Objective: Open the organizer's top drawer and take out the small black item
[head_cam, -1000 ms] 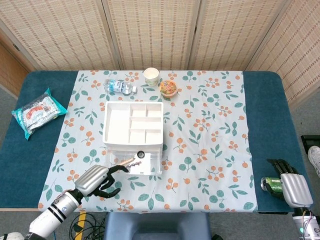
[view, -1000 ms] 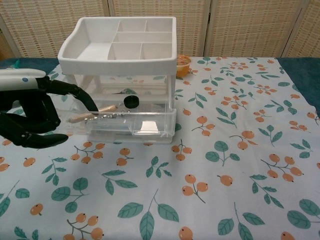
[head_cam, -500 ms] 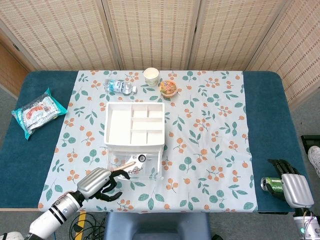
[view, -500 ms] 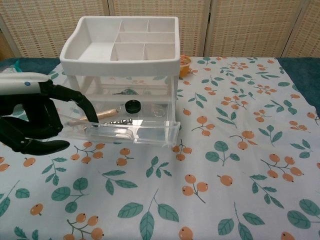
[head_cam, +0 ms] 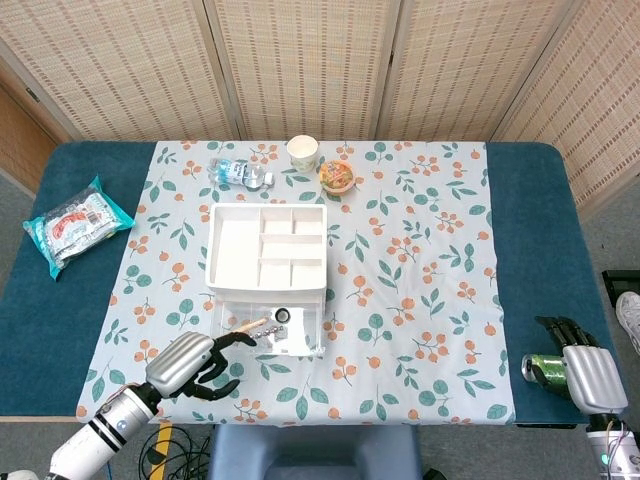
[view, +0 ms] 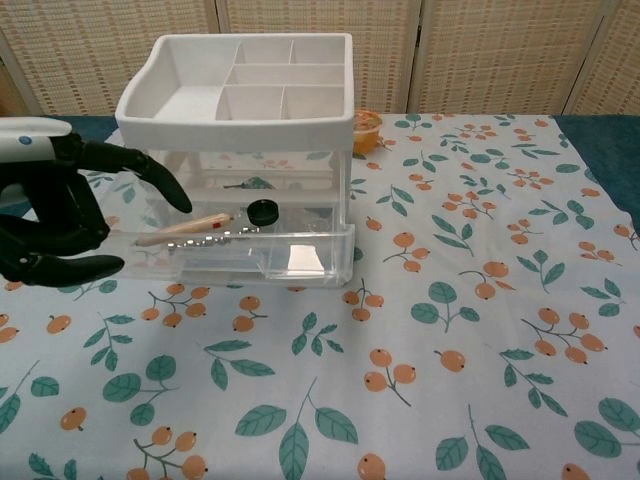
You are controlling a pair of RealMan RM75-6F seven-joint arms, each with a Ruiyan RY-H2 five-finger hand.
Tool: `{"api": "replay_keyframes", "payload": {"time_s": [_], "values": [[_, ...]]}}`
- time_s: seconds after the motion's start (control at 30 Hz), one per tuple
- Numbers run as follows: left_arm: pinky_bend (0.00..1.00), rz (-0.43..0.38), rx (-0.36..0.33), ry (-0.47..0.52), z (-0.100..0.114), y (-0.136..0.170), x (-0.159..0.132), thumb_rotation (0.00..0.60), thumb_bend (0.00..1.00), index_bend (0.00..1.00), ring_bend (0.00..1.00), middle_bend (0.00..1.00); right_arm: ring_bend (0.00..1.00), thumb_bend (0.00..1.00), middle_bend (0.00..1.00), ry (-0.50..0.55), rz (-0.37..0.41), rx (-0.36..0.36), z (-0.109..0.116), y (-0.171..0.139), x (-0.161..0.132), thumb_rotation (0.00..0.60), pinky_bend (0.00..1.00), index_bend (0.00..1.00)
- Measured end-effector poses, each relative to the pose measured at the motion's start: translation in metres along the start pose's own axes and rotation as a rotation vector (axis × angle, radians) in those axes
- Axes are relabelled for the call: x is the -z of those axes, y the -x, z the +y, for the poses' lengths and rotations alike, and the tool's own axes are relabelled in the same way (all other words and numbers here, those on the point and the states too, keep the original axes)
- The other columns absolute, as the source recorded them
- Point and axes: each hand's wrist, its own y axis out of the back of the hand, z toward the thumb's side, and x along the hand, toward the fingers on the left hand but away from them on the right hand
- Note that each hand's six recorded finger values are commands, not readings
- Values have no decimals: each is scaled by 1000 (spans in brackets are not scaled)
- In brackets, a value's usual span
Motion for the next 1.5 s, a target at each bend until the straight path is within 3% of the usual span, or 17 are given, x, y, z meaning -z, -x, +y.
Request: {"api": "replay_keyframes", "payload": {"time_s": [0.3,0.47,0.63,1.0,1.23,1.5], "values": [[1000,-34,-87,-70,21,5,0,600,359,301,1000,922,170,327,196,-5,15,21,7,1,-4,600,252,139],[1000,-82,-142,-178,41,-1,5,600,361,327,1000,921,170,327,207,-4,27,48,13,1,-7,600,252,139],[1000,-120,-158,-312,56,-13,16,600,378,347,1000,921,170,327,208,-7,34,29,3,-2,-9,600,252,139],[1000,-163,-100,-515,67,-50,29,600,378,330,1000,944,170,327,210,-14,43,21,-5,-6,-14,600,252,139],[1000,-203,-51,-635,62,-62,21,600,378,300,1000,950,170,327,210,-9,35,20,-6,-7,-14,600,252,139],[1000,-277,-39,-767,54,-69,11,600,378,281,1000,952,170,327,210,-3,32,16,-7,-8,-15,600,252,139]]}}
